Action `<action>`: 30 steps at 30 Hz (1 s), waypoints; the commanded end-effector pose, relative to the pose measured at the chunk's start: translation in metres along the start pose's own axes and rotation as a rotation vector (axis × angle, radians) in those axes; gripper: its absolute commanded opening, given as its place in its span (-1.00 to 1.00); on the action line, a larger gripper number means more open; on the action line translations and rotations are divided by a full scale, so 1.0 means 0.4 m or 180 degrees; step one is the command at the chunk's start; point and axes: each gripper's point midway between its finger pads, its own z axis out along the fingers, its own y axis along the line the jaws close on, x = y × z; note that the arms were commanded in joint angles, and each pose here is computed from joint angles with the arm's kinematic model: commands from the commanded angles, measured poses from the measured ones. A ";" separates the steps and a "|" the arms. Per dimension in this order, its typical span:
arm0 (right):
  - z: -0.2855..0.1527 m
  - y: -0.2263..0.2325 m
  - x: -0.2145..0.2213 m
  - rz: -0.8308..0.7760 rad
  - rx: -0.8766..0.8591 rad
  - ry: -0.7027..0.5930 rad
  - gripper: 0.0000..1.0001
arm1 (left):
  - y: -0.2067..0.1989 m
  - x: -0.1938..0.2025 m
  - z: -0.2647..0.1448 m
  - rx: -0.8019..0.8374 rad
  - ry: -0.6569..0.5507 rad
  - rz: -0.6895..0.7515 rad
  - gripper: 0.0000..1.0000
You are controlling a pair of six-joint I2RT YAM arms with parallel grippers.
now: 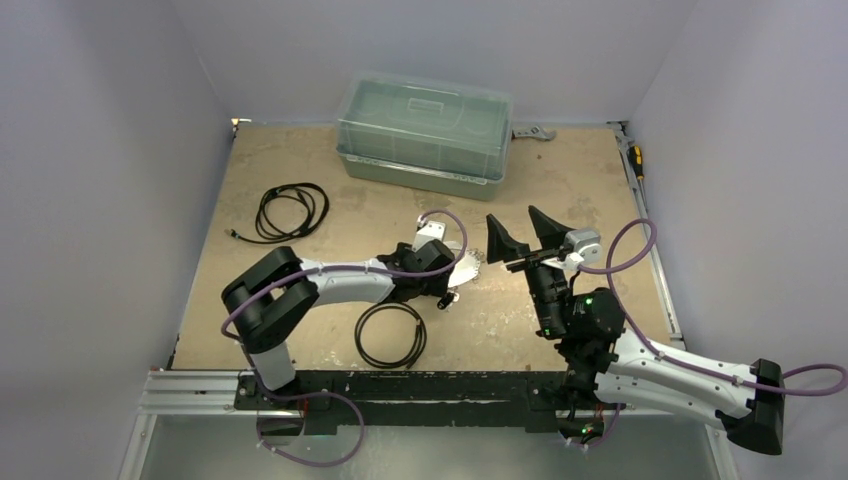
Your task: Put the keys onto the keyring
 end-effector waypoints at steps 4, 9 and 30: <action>0.002 -0.014 -0.019 0.0068 0.0087 -0.0080 0.63 | -0.018 -0.106 0.078 -0.0098 -0.0303 0.0252 0.49; 0.002 -0.018 -0.022 0.0070 0.0098 -0.0091 0.63 | 0.006 -0.177 0.093 -0.0375 -0.0477 0.0431 0.61; 0.011 0.004 -0.031 0.0190 0.0020 -0.0112 0.62 | 0.267 -0.483 -0.522 -0.0816 -0.1953 -0.0092 0.98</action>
